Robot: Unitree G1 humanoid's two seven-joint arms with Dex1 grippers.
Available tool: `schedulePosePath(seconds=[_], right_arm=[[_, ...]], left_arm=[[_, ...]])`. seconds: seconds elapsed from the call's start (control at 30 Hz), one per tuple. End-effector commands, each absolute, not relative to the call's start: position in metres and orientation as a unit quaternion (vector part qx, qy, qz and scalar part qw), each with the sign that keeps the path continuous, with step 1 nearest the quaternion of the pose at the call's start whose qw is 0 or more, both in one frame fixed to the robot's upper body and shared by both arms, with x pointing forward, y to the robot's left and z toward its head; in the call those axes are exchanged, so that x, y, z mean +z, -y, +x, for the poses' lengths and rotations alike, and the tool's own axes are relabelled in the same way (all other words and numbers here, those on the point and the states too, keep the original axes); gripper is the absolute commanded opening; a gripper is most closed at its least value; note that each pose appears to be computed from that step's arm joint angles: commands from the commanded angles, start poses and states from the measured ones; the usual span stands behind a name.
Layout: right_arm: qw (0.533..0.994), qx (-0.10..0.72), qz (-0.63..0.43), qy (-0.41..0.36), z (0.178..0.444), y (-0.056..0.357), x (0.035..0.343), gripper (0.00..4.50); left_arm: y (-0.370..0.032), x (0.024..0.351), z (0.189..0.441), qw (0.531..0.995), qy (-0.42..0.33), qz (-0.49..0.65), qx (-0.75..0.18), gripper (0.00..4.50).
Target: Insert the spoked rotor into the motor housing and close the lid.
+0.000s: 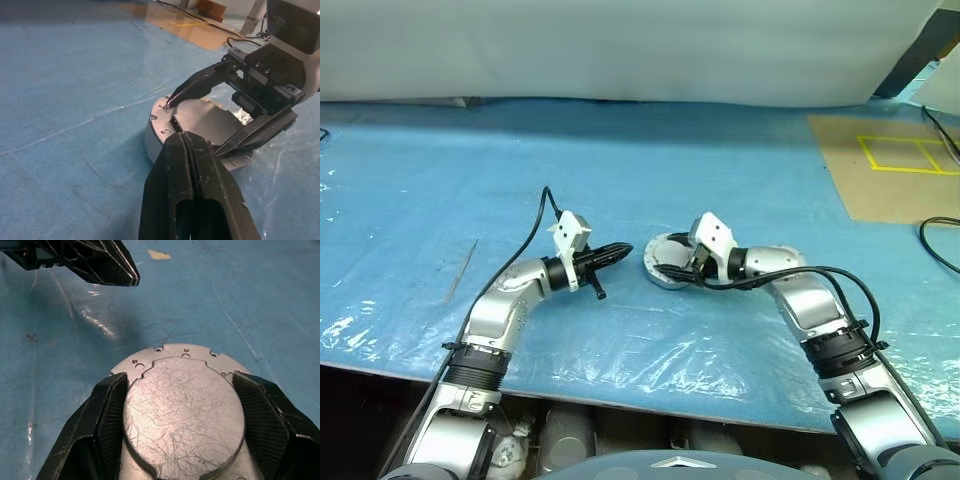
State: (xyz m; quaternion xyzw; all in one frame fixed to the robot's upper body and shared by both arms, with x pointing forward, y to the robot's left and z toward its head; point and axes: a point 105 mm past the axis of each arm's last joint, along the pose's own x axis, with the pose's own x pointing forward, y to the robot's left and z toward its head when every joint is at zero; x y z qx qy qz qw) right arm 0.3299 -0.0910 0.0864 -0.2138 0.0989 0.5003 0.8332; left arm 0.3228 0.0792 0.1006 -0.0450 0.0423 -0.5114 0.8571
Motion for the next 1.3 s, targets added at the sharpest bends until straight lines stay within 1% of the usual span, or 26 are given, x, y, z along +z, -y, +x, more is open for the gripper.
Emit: schedulePosePath(seconds=[0.03, 0.2, 0.47, 0.57, 0.73, 0.8, 0.9, 1.03, 1.17, 1.3], right_arm=[[0.826, 0.487, -0.223, -0.175, 0.322, 0.103, 0.044, 2.99], [0.837, 0.481, -0.199, -0.17, 0.326, 0.105, 0.053, 2.99], [0.839, 0.481, -0.194, -0.164, 0.326, 0.103, 0.058, 2.99], [0.84, 0.478, -0.194, -0.166, 0.325, 0.105, 0.057, 2.99], [0.84, 0.478, -0.194, -0.169, 0.322, 0.106, 0.057, 2.99], [0.842, 0.476, -0.191, -0.168, 0.322, 0.107, 0.058, 2.99], [0.843, 0.475, -0.19, -0.169, 0.323, 0.107, 0.058, 2.99], [0.843, 0.474, -0.19, -0.17, 0.323, 0.109, 0.058, 2.99], [0.841, 0.475, -0.193, -0.171, 0.322, 0.109, 0.057, 2.99], [0.841, 0.475, -0.194, -0.172, 0.323, 0.109, 0.057, 2.99]], left_arm=[[-0.067, 0.113, 0.317, 0.843, -0.024, -0.034, -0.537, 0.0], [-0.053, 0.1, 0.314, 0.828, -0.042, 0.012, -0.559, 0.0], [-0.036, 0.088, 0.326, 0.824, -0.05, 0.038, -0.563, 0.0], [-0.034, 0.083, 0.328, 0.824, -0.058, 0.039, -0.562, 0.0], [-0.037, 0.071, 0.322, 0.815, -0.073, 0.054, -0.572, 0.0], [-0.039, 0.068, 0.324, 0.82, -0.075, 0.061, -0.564, 0.0], [-0.042, 0.069, 0.327, 0.825, -0.072, 0.062, -0.558, 0.0], [-0.048, 0.08, 0.338, 0.845, -0.049, 0.04, -0.53, 0.0], [-0.048, 0.093, 0.337, 0.845, -0.029, 0.007, -0.534, 0.0], [-0.044, 0.087, 0.334, 0.84, -0.039, 0.019, -0.542, 0.0]])
